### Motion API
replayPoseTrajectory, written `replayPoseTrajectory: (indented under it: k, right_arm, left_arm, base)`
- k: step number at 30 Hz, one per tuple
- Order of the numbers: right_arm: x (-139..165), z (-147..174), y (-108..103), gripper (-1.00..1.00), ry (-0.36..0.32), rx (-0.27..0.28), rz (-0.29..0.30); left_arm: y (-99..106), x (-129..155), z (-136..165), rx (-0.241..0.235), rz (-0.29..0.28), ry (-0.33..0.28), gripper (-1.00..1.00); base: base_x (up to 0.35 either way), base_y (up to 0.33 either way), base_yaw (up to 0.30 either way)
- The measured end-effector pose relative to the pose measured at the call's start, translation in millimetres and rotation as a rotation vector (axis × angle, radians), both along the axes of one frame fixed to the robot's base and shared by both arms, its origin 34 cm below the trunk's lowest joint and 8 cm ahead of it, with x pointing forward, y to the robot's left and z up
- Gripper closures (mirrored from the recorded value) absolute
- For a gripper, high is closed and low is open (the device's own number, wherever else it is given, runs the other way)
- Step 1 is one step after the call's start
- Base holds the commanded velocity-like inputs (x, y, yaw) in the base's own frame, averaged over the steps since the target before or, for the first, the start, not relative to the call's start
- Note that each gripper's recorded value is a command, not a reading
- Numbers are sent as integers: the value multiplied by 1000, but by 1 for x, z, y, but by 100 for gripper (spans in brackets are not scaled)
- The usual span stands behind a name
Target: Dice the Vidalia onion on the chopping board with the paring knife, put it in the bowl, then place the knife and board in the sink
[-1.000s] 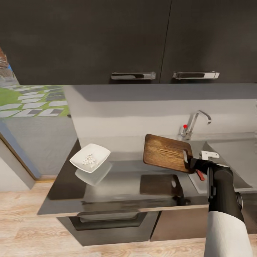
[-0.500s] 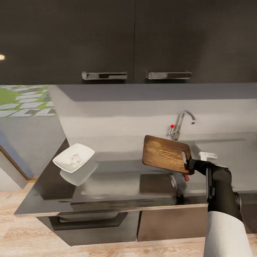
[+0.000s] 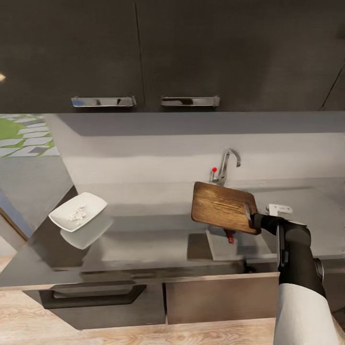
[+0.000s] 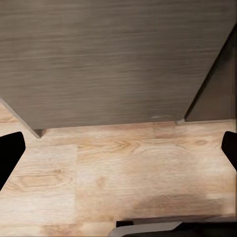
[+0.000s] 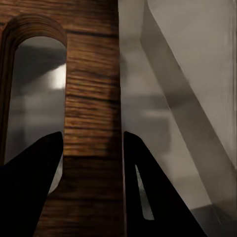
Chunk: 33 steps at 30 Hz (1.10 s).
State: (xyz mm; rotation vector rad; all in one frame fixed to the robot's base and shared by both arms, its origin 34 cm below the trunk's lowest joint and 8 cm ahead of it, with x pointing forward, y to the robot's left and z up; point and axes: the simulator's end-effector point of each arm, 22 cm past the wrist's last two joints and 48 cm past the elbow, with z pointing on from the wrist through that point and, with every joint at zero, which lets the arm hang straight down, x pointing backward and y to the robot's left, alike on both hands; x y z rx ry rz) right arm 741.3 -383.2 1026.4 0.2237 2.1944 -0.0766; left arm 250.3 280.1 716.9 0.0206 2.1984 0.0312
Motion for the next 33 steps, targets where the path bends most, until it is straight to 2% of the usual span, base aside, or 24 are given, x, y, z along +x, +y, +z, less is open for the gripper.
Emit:
replayPoseTrajectory:
  k: [6,10,16,21,22,26,28,30,33]
  right_arm:
    - [0,1,-4,100,-1,-5,-2]
    - [-3,0,-11,100,15,-39,-9]
    - [-15,-5,-37,100,92,-193,-45]
    - [-29,1,-72,100,128,-327,-188]
    - [-32,1,-74,100,131,-338,-219]
    - [-37,0,-69,100,132,-332,-289]
    - [-41,-6,-66,100,140,-278,-325]
    - [-47,-11,-66,100,159,-249,-355]
    - [-55,-16,-68,100,173,-195,-431]
  left_arm:
    - [0,0,0,-1,-2,0,-100]
    - [1,0,0,1,2,0,-100]
    - [2,-4,-1,4,5,9,-100]
    - [3,-8,-3,6,4,19,-100]
    - [3,-8,-3,6,4,20,-100]
    - [4,-8,-3,7,6,20,-100]
    - [4,-8,-3,7,6,20,-100]
    - [4,-8,-3,7,6,20,-100]
    - [4,-8,-3,7,6,20,-100]
  base:
    - [0,-35,0]
    - [0,-3,0]
    - [0,0,0]
    - [0,0,0]
    - [0,0,0]
    - [0,0,0]
    - [0,0,0]
    - [0,0,0]
    - [0,0,0]
